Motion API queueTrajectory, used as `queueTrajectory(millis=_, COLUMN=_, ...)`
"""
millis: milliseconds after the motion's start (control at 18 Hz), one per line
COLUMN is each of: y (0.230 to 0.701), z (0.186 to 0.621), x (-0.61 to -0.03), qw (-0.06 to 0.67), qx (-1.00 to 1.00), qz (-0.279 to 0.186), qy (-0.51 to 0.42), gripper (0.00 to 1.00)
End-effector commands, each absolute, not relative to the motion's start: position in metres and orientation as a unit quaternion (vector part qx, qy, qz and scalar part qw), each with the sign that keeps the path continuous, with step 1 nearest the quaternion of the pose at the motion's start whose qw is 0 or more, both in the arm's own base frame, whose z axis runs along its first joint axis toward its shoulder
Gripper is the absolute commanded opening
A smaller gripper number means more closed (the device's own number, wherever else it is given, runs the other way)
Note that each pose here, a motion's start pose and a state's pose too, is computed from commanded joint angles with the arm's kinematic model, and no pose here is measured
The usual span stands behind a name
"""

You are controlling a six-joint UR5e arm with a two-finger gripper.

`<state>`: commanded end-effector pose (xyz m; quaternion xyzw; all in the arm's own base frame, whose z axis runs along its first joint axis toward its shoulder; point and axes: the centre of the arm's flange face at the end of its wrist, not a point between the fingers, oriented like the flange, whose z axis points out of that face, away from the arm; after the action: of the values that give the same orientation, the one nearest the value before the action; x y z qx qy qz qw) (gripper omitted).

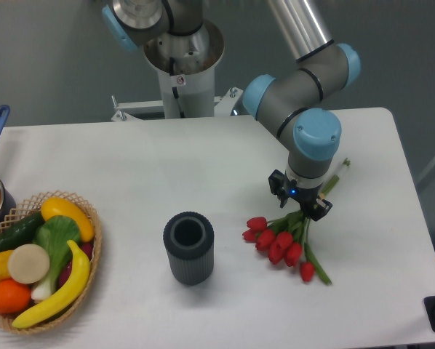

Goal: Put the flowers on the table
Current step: 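Lift the open gripper up away from the tulips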

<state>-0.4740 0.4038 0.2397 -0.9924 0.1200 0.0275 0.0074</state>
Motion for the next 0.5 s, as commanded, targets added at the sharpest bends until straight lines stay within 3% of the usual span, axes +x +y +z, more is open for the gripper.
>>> queueTrajectory(millis=111, y=0.402, z=0.25, x=-0.475, qw=0.011, qx=-0.992, qz=0.036, qy=0.12, gripper=0.83)
queueTrajectory(millis=167, y=0.402, z=0.26, x=-0.476, qw=0.013, qx=-0.992, qz=0.044, qy=0.121, gripper=0.96)
queueTrajectory(millis=222, y=0.401, z=0.268, x=-0.477, qw=0.017, qx=-0.991, qz=0.051, qy=0.124, gripper=1.0)
queueTrajectory(millis=500, y=0.381, z=0.337, x=-0.479, qw=0.037, qx=-0.989, qz=0.1, qy=0.107, gripper=1.0)
